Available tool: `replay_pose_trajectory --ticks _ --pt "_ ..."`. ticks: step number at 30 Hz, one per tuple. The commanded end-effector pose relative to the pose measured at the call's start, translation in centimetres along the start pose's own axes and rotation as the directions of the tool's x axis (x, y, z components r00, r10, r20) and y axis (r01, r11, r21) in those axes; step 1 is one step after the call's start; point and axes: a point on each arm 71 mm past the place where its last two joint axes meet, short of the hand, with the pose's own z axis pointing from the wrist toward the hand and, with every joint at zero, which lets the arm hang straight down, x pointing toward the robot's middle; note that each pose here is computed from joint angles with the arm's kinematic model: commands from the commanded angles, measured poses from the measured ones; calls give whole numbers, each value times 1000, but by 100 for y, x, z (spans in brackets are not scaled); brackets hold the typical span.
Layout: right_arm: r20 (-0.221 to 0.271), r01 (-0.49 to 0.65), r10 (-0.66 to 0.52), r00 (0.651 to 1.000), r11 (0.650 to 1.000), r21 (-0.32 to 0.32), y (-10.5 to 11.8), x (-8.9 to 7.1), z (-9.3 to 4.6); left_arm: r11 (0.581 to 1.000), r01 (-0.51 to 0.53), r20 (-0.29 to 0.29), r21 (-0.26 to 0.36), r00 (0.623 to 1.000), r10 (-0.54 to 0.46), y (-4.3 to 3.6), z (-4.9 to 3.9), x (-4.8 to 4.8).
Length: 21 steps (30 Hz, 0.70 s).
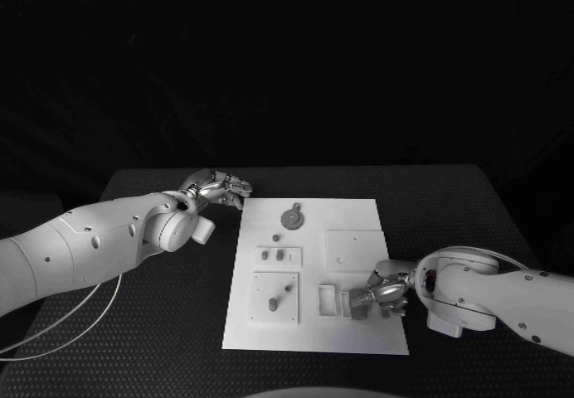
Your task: Assemble the parts on the task board
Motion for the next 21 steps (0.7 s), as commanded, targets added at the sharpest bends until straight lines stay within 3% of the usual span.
replay_pose_trajectory --ticks 1,12,21 --pt "11 6 -6 1000 1000 7 8 11 28 1000 9 -14 8 1000 -8 -15 1 20" --pt "17 18 -18 1000 1000 16 26 39 74 1000 8 -13 8 1000 -8 -15 0 18" --pt "51 -5 4 999 1000 14 11 19 57 1000 8 -10 7 1000 -8 -14 -3 12"
